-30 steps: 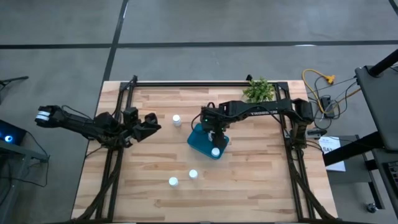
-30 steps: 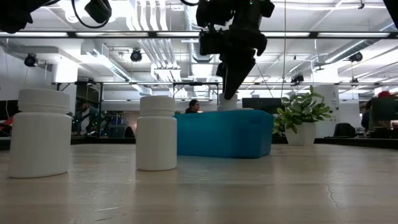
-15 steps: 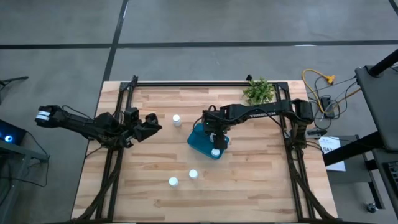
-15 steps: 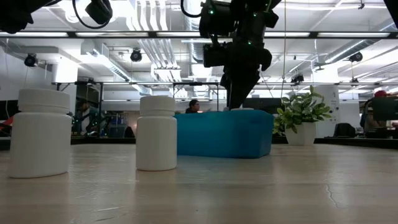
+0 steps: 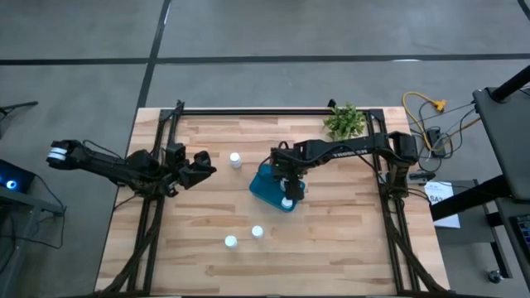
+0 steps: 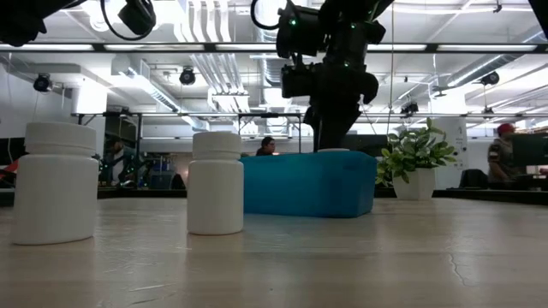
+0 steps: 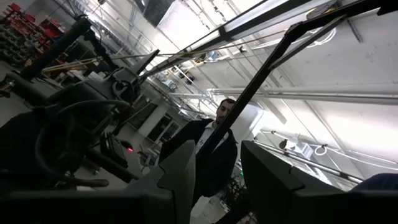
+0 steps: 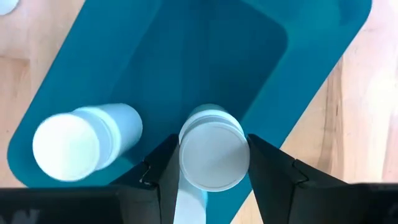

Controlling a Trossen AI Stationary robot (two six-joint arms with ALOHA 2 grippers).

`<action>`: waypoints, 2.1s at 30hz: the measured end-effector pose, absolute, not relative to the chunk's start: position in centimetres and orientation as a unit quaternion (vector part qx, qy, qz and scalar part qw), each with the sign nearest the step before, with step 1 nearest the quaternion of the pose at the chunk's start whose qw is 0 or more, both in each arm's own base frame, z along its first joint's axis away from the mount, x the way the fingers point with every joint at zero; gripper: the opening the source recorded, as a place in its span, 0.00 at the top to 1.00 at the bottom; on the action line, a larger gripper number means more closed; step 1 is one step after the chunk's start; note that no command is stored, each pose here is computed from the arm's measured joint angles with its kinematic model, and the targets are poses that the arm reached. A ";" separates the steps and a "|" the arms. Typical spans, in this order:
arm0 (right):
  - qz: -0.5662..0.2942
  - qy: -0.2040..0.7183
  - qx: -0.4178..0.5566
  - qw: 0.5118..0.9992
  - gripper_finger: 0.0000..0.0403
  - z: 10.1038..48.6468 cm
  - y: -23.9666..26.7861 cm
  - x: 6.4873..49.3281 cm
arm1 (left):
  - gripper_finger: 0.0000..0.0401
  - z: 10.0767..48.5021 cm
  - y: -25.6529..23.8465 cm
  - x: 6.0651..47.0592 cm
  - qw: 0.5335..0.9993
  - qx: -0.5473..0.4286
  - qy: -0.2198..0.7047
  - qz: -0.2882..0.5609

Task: Pick and place pill bottles into a basket
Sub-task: Put the white pill bottle into the blue bin

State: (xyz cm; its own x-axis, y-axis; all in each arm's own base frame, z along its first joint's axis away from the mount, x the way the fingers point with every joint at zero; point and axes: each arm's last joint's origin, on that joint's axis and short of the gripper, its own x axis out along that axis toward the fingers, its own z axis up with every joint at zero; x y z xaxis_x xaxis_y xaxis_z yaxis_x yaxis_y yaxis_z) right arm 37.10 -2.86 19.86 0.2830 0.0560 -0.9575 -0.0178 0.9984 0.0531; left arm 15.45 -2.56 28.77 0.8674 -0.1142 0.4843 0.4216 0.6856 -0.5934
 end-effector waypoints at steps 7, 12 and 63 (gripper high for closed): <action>0.022 0.593 0.016 0.805 0.56 19.8 -2.9 37.2 | 0.72 28.7 -2.6 15.5 0.894 -0.367 -0.209 -0.150; 0.022 0.592 0.016 0.806 0.48 19.8 -2.9 37.2 | 0.72 28.7 -2.6 15.5 0.894 -0.367 -0.209 -0.150; 0.044 0.472 0.066 0.878 0.49 30.5 0.3 38.9 | 0.72 35.0 -3.0 15.9 0.947 -0.264 -0.101 -0.152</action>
State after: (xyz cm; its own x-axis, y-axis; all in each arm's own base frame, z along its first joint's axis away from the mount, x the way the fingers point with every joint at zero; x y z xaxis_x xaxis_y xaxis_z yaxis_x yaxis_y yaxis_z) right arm 38.93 0.27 30.51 0.5513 0.1392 -0.8226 -0.0148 0.9874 0.1572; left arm 15.85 -2.98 34.99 0.9337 -0.2343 0.2706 0.3404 0.8150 -0.4689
